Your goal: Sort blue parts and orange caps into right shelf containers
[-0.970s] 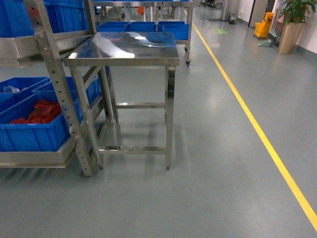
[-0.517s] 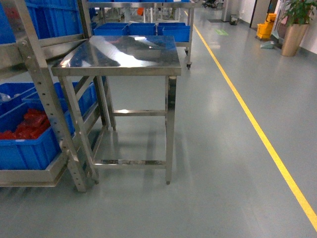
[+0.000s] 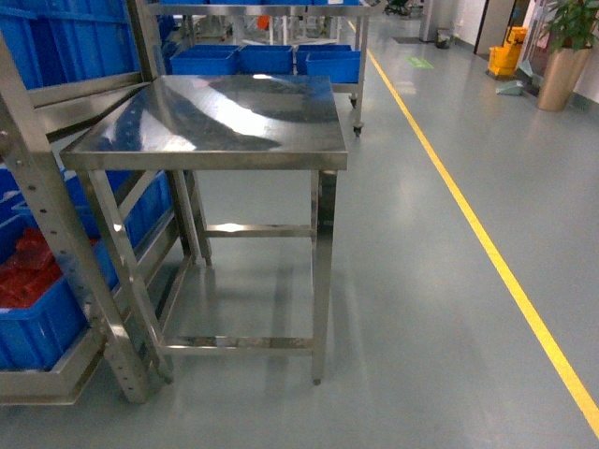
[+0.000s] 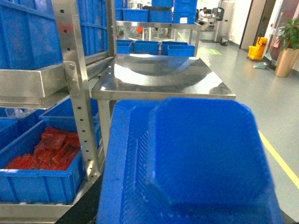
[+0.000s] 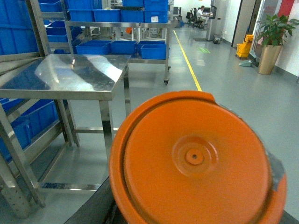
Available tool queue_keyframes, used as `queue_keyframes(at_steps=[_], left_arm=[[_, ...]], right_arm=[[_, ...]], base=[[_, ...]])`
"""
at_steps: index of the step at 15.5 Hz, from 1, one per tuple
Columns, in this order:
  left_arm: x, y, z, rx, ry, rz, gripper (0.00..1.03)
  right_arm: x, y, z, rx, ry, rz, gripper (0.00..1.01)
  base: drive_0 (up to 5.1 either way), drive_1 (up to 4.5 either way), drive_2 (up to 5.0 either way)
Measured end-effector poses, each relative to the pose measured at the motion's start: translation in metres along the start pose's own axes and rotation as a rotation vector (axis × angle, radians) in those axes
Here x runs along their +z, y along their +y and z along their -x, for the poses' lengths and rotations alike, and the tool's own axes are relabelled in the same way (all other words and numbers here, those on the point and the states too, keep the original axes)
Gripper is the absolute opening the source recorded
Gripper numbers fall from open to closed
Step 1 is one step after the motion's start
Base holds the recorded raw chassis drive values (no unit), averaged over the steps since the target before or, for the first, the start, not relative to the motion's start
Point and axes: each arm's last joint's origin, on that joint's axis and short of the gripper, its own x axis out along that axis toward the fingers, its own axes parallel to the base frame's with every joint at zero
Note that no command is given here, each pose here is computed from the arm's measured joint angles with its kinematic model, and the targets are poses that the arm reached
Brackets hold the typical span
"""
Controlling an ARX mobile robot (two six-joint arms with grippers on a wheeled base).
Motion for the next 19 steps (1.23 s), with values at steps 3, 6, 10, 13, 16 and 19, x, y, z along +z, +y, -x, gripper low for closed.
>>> queue_keyframes(at_steps=[3, 6, 10, 13, 16, 19], left_arm=[[-0.0001, 0.0, 0.0, 0.0, 0.001, 0.0, 0.43], [-0.0004, 0.0, 0.0, 0.0, 0.004, 0.0, 0.43], [-0.0001, 0.0, 0.0, -0.001, 0.002, 0.0, 0.43], [-0.0001, 0.0, 0.0, -0.001, 0.001, 0.0, 0.43], [0.0001, 0.0, 0.0, -0.001, -0.001, 0.0, 0.43], [0.0002, 0.0, 0.0, 0.0, -0.002, 0.0, 0.43]], right_arm=[[0.0, 0.0, 0.0, 0.0, 0.0, 0.0, 0.45], [-0.0002, 0.0, 0.0, 0.0, 0.002, 0.0, 0.45], [-0.0001, -0.0001, 0.0, -0.002, 0.001, 0.0, 0.45], [-0.0002, -0.0001, 0.0, -0.002, 0.002, 0.0, 0.45], [-0.0001, -0.0001, 0.0, -0.002, 0.002, 0.0, 0.45], [0.0002, 0.0, 0.0, -0.002, -0.002, 0.0, 0.45]], base=[[0.0, 4.25, -4.3], [0.0, 4.25, -4.3], [0.0, 4.25, -4.3], [0.0, 4.25, -4.3], [0.0, 4.25, -4.3], [0.0, 4.25, -4.3]])
